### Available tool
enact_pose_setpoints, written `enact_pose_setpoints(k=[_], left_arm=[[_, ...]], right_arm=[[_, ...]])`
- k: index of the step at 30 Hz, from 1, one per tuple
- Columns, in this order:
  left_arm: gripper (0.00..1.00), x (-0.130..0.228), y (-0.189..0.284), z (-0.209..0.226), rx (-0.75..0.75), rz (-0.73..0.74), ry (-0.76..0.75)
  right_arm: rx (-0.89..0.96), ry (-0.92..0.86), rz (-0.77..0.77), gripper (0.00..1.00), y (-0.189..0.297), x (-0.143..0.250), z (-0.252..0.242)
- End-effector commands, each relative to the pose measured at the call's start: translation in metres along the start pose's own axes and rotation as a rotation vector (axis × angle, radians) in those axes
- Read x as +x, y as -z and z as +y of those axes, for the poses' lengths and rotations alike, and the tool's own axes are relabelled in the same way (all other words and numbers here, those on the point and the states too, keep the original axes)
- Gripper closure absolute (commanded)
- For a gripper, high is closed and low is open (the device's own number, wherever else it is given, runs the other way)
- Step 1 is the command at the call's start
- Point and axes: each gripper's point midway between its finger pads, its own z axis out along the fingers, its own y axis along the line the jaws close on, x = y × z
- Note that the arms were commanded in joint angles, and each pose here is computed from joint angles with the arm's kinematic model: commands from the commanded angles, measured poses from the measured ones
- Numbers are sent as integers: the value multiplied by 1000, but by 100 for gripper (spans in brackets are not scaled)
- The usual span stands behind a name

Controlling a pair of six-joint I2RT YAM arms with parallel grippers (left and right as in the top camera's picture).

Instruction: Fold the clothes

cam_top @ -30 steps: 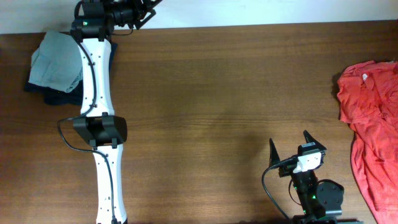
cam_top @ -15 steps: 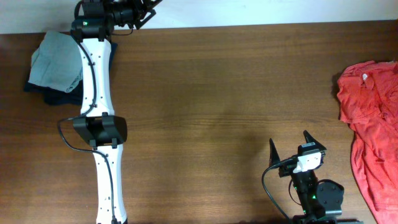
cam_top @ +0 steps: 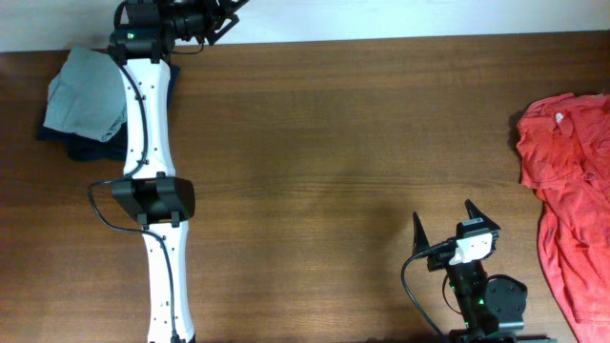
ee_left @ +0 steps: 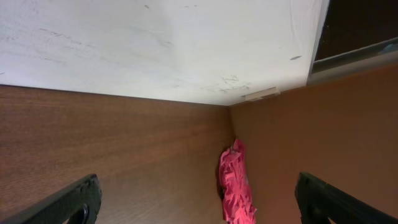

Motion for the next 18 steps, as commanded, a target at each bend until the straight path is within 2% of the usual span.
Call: enact_pose_setpoints(k=[1,10,15,18], left_arm=[[1,-2,6,-24,21,-10,-44],[1,5,6,-46,35,2,-60],[1,7,40,-102,50,-17,-92],[1,-4,64,-137,21,-111,-152]], right_arm=[[8,-3,3,1,0,2,-2],[8,-3,2,1,0,2,-2],[8,-3,2,1,0,2,-2],[9,-3,3,1,0,2,-2]])
